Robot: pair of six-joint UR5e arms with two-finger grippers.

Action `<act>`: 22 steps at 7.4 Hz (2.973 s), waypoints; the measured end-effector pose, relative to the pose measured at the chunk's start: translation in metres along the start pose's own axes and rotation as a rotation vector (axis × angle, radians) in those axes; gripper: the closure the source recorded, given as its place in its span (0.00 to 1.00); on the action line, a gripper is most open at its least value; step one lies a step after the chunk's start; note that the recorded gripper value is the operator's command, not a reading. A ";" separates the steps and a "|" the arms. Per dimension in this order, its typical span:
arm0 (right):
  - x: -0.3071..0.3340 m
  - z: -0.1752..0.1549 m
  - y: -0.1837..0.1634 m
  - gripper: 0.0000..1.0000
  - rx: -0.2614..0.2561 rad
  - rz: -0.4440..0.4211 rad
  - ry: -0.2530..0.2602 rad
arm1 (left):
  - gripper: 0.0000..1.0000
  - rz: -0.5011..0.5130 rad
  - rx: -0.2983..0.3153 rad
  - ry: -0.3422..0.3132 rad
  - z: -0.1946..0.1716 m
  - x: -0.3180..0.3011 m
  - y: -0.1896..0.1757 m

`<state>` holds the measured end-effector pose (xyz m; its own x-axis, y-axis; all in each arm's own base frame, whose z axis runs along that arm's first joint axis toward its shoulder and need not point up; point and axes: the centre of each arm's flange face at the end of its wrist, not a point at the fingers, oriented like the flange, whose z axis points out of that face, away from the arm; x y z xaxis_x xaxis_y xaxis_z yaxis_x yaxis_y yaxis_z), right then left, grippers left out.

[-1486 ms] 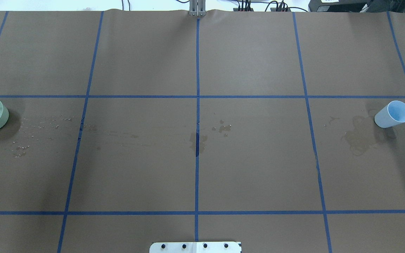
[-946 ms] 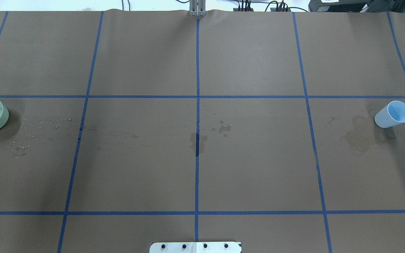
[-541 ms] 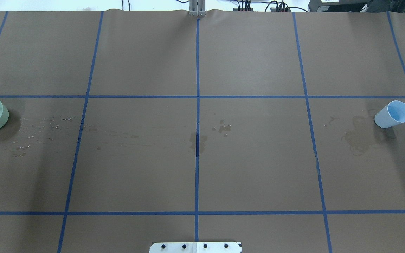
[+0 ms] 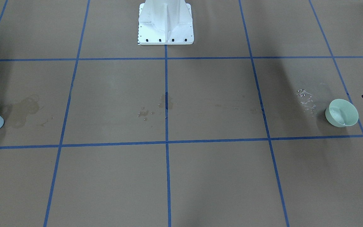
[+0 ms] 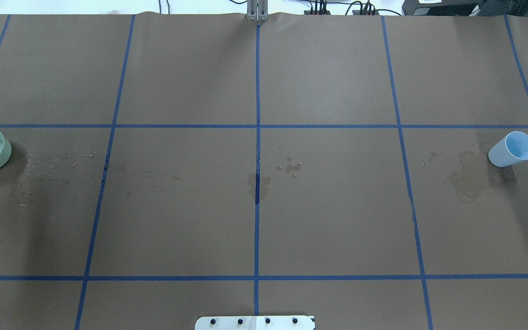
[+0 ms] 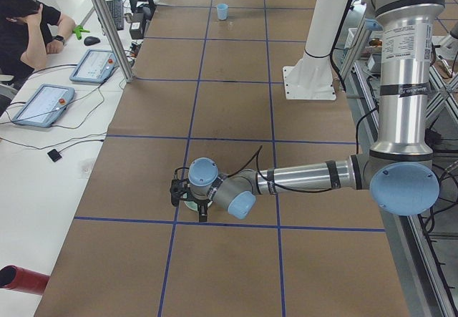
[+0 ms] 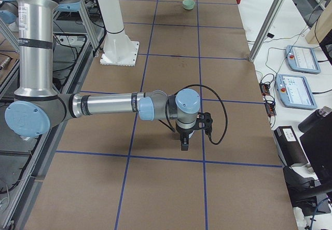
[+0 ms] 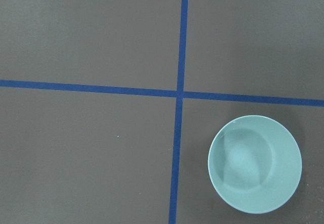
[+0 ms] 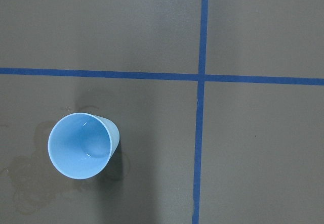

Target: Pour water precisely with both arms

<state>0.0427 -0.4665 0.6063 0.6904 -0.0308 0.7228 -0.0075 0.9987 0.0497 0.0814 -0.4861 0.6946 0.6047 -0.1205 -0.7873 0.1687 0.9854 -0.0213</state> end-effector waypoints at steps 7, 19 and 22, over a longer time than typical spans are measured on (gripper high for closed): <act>-0.003 -0.003 0.000 0.00 0.005 -0.006 -0.001 | 1.00 0.013 -0.045 -0.005 0.041 0.005 -0.014; -0.020 -0.019 -0.013 0.00 0.039 -0.035 0.007 | 1.00 -0.331 -0.199 0.129 -0.080 0.496 -0.050; -0.018 -0.017 -0.016 0.01 0.034 -0.025 0.005 | 1.00 -0.388 -0.131 0.078 0.005 0.655 -0.006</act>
<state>0.0423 -0.4808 0.5807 0.6944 -0.0558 0.7175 -0.0148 0.9957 0.0918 0.4805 -0.5719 0.1824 0.4546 -0.4812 -0.7495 0.2686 0.8764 -0.3998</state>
